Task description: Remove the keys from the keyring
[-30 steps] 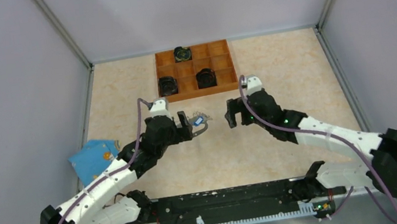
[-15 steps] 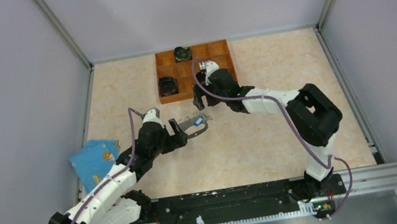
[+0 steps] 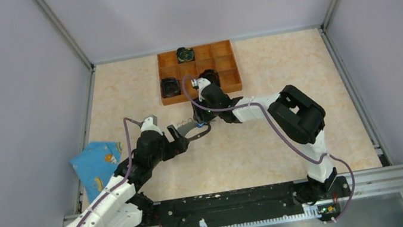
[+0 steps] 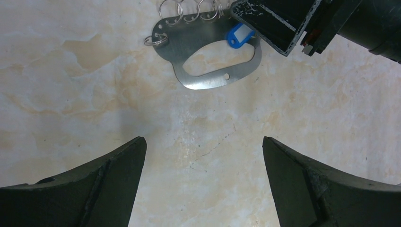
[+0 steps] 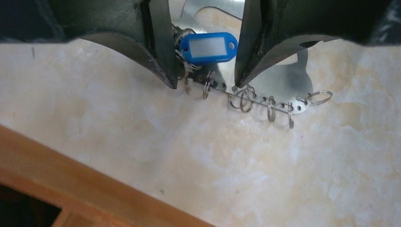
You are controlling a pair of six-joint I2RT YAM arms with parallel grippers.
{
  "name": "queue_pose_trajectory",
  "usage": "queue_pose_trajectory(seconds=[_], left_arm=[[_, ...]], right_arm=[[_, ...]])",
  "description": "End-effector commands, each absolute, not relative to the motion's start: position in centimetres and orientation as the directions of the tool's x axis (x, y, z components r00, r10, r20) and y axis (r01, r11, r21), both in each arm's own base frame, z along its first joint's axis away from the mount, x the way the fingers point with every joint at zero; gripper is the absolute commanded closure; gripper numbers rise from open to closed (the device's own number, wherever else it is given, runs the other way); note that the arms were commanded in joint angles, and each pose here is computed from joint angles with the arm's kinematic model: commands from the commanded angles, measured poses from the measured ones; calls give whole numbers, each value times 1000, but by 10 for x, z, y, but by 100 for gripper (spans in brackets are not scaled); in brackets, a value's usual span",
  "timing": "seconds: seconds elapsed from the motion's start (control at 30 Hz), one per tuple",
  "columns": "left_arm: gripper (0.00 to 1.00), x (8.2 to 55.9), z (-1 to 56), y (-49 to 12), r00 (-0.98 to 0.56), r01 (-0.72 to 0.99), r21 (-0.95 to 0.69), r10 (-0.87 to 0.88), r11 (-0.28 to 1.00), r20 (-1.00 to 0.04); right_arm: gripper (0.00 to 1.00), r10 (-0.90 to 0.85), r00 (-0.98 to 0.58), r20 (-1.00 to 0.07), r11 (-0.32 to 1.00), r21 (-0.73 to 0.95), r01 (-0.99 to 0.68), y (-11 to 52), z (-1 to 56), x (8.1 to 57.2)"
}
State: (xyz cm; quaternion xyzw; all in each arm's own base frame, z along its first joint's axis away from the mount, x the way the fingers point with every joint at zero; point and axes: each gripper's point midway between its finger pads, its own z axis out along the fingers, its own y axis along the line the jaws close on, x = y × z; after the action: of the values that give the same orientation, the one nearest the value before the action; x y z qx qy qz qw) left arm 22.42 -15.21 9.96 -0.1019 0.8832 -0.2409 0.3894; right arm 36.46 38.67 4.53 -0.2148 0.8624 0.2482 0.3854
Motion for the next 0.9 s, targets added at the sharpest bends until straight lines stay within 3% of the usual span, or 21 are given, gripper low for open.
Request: queue_pose_trajectory(seconds=[0.0, 0.17, 0.23, 0.33, 0.4, 0.57, 0.87], left_arm=[[2, 220, 95, -152, -682, -9, -525, -389, 851, -619], [1, 219, 91, -153, -688, -2, -529, -385, 849, -615], [2, 218, 90, -153, -691, 0, -529, -383, 848, -613], [2, 217, 88, -156, -697, 7, -535, -379, 845, -608], [1, 216, 85, -157, -705, 6, -537, -378, 844, -601], [2, 213, 80, -157, -718, 4, -539, -373, 842, -588], [2, 203, 77, -163, -741, 32, -570, -363, 821, -565]], right_arm=[[58, -110, -636, -764, 816, 296, -496, 377, 46, 355], [82, -59, -699, -713, 872, 304, -384, 343, 34, 311], [85, -25, -717, -697, 894, 305, -328, 326, 29, 283], [74, 8, -735, -678, 878, 357, -320, 320, 27, 229], [62, 4, -734, -679, 861, 375, -343, 327, 30, 204], [38, -85, -670, -738, 899, 234, -372, 320, 48, 211], [35, -165, -631, -758, 889, 163, -428, 329, 58, 246]])
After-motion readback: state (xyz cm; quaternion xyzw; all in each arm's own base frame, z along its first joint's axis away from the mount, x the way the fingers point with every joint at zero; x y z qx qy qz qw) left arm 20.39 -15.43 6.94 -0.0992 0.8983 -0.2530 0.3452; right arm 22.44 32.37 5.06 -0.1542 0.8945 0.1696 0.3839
